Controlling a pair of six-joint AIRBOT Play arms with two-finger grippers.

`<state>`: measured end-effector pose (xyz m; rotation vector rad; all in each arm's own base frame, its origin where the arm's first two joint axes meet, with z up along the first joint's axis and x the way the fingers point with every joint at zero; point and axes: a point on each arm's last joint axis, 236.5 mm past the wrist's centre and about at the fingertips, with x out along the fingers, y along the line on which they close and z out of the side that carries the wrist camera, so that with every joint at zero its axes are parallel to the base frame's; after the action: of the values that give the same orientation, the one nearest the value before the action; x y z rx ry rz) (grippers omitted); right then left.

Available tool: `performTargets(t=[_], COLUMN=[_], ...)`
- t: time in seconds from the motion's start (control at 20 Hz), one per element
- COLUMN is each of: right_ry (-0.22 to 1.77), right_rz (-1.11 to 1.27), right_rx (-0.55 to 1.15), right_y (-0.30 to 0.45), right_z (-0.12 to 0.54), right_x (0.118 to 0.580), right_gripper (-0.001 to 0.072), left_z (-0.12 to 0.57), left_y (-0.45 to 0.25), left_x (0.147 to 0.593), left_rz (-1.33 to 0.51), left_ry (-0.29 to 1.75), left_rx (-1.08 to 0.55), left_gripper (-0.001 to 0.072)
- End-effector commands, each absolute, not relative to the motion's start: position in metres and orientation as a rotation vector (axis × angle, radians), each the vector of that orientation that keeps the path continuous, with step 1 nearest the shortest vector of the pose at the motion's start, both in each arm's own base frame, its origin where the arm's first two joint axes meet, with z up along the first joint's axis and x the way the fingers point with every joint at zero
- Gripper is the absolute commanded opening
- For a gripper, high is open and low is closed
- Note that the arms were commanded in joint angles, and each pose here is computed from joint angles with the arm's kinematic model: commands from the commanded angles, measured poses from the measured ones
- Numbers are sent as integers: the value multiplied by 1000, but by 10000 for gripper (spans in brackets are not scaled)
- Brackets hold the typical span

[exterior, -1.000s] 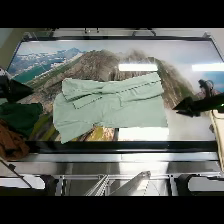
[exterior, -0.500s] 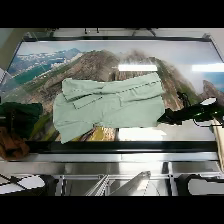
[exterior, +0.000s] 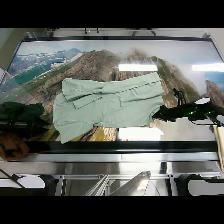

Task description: Fold the shirts.

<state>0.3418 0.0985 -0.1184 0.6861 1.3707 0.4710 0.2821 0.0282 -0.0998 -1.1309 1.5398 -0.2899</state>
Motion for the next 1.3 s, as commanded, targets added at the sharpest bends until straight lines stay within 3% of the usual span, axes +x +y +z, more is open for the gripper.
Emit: performTargets(t=[0.0, 0.35, 0.4, 0.45, 0.65, 0.75, 0.9, 1.05, 1.15, 1.25], right_ry=[1349, 1359, 1364, 1363, 1267, 1132, 772, 347, 87, -122], right_rz=[483, 499, 514, 537, 581, 608, 632, 631, 570, 448], right_rx=[724, 729, 729, 728, 721, 710, 643, 494, 357, 205], right_y=[104, 107, 108, 110, 96, 80, 54, 43, 43, 45], right_z=[-112, -110, -107, -101, -51, 6, 136, 290, 381, 452], right_x=[347, 343, 341, 338, 339, 345, 358, 337, 305, 269], right_gripper=[23, 22, 23, 22, 22, 22, 22, 21, 21, 21], left_z=[-128, -121, -121, -117, -60, 7, 167, 328, 410, 461], left_y=[11, -38, -47, -54, -69, -74, -80, -73, -70, -76], left_x=[303, 348, 346, 345, 352, 362, 356, 304, 248, 199], left_rz=[-304, -450, -478, -516, -662, -795, -1120, -1373, -1451, -1448], left_ry=[1586, 1585, 1607, 1616, 1515, 1332, 860, 339, 60, -73], left_rx=[-1048, -952, -950, -951, -988, -1008, -1026, -1001, -854, -662], left_gripper=[342, 346, 225, 15, 22, 23, 23, 23, 23, 23])
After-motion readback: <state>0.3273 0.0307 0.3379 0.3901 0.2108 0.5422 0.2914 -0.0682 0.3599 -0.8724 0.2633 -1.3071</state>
